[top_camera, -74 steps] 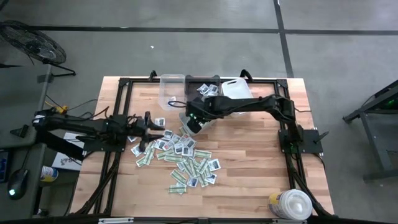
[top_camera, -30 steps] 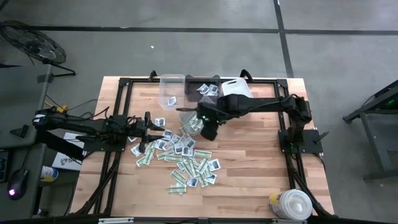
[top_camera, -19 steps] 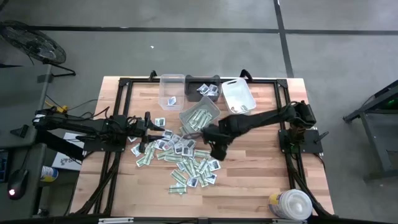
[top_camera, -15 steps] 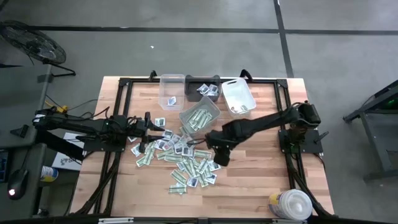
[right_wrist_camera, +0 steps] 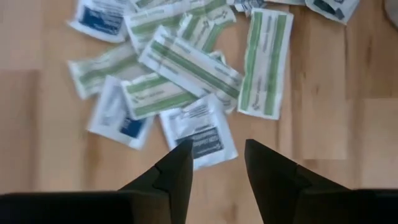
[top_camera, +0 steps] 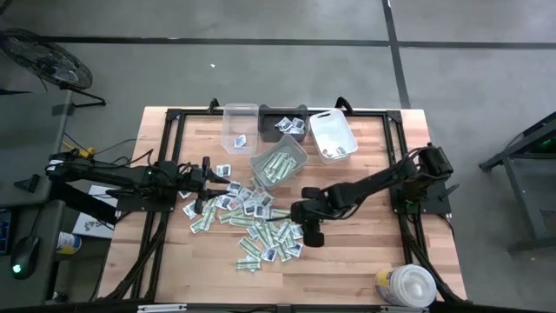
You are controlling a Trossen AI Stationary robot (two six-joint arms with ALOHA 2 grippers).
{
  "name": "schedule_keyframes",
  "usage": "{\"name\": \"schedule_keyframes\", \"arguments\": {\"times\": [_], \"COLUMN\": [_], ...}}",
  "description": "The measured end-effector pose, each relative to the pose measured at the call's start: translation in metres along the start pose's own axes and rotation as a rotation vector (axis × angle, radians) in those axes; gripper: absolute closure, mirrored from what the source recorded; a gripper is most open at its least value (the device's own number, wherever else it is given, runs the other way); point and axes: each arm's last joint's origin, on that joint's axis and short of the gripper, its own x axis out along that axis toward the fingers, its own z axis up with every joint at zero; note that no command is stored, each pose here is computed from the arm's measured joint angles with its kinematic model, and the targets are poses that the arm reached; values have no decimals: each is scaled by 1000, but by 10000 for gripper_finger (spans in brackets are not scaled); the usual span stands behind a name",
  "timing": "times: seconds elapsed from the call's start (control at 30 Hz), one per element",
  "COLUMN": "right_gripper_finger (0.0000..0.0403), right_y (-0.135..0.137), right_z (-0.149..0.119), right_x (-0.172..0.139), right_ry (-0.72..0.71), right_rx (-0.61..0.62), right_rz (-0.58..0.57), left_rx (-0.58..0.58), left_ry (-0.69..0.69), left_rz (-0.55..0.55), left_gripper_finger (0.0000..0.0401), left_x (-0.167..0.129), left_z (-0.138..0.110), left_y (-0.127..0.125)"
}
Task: Pick & Place First Aid Supplies
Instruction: Put the towelette pack into the black bin
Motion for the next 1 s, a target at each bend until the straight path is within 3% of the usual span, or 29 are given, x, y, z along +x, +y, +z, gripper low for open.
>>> {"name": "schedule_keyframes", "arguments": {"times": [0.33, 1.0], "right_gripper_finger": [265, 265], "right_y": [1, -8], "right_z": [-4, -14], "right_x": [30, 68], "right_ry": [47, 172], "right_rx": [-134, -93], "right_rz": [-15, -18], "left_rx": [0, 1], "left_ry": [10, 29], "left_rz": [1, 2], "left_gripper_finger": [252, 252], "left_x": [0, 0], "left_z": [-1, -3], "left_y": [0, 0]}}
